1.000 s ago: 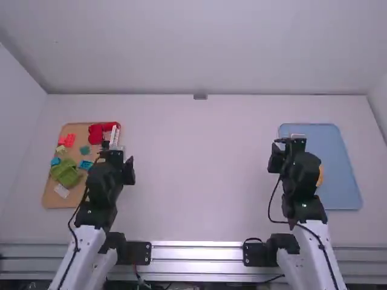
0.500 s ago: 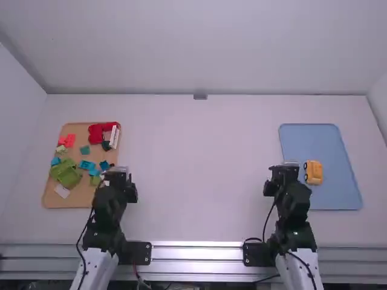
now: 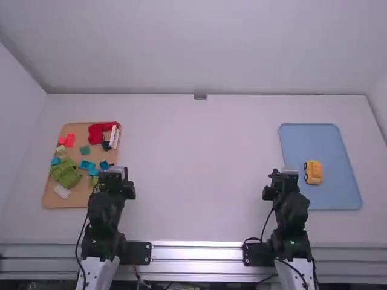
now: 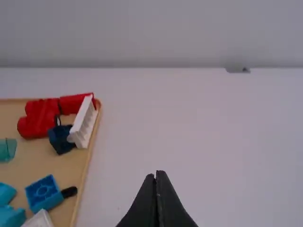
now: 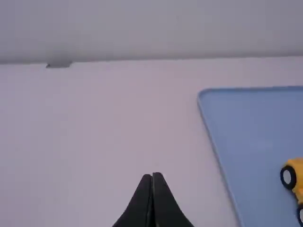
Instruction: Assemble lego blocks to make yellow taxi
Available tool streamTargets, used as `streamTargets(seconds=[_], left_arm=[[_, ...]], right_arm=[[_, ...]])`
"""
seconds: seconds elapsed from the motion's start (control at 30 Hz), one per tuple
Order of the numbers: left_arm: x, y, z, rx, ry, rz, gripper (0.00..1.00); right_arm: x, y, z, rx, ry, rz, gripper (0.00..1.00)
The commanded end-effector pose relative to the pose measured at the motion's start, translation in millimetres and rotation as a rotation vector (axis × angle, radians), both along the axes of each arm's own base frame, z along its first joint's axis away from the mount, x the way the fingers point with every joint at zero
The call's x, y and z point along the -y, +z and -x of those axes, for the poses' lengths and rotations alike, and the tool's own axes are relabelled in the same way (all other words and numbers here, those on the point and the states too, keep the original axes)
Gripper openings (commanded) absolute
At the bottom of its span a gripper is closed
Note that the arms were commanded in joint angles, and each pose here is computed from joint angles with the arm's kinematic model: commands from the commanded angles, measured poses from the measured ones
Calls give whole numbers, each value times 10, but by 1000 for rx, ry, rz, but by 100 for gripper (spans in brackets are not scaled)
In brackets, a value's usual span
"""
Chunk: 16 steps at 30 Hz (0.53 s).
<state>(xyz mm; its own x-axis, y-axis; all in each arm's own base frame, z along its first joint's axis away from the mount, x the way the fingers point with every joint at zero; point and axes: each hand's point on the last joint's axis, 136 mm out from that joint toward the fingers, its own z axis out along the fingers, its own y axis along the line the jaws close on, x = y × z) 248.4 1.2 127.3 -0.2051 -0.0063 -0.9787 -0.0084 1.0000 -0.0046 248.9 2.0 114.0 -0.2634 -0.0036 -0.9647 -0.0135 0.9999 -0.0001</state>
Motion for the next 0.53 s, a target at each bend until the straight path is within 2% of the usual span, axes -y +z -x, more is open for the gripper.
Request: streamTargets(seconds=[0.0,0.27,0.5], left_arm=[[12,16,8,19,-8,-5,0],[12,194,27,97,-8,-5,0],[12,204,29,102,-8,-5,0]], right_arm=[[-7,11,9,18,2,-4,0],[-7,210,19,105,2,-4,0],[-7,337,34,161,2,-4,0]])
